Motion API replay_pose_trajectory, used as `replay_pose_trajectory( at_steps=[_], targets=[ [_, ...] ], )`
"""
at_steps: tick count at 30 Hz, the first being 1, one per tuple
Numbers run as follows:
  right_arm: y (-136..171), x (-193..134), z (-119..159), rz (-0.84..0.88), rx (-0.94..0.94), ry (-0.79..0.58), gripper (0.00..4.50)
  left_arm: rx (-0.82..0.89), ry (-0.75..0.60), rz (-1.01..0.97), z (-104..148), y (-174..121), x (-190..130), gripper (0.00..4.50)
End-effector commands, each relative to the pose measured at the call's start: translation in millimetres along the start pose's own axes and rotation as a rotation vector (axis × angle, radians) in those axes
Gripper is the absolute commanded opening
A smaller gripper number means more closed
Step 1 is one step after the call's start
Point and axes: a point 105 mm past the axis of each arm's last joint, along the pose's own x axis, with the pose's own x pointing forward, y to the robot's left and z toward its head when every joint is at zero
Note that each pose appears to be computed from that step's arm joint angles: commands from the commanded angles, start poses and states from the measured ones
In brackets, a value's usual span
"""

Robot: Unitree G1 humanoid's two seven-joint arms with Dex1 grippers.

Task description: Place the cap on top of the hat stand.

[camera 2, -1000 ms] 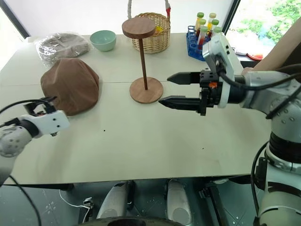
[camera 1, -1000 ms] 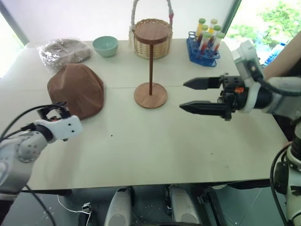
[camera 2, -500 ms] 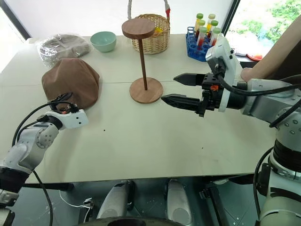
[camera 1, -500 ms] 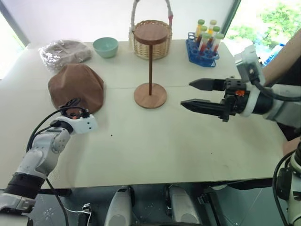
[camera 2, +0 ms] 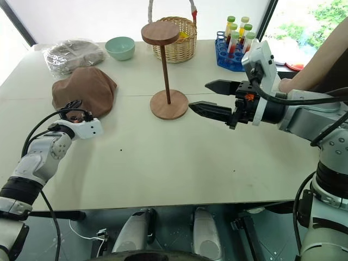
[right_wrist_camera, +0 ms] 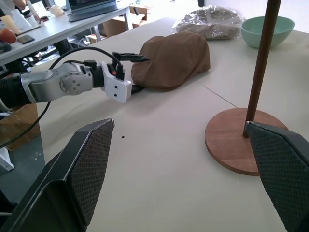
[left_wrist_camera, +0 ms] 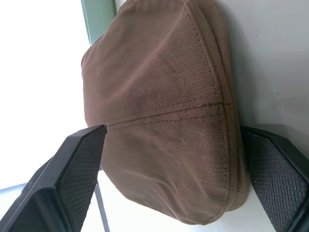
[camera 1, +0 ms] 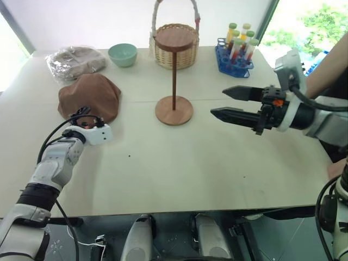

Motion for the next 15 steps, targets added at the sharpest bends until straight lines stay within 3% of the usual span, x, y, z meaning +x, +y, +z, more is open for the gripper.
replay_pose_trajectory(
  at_steps=[1, 8, 15],
  targets=[
    [1, -2, 16, -0.011, -0.043, -0.053, 4.5, -0.012, 0.046, -0.057, -10, -15, 2, 3.71],
    [-1, -5, 19, -0.025, -0.047, -0.057, 4.5, -0.013, 0.04, -0.025, -13, -2, 5, 0.17],
    [1, -14, 19, -0.025, -0.051, -0.055, 4.5, -0.015, 0.041, 0.078, -24, 25, 4, 0.02]
  ],
)
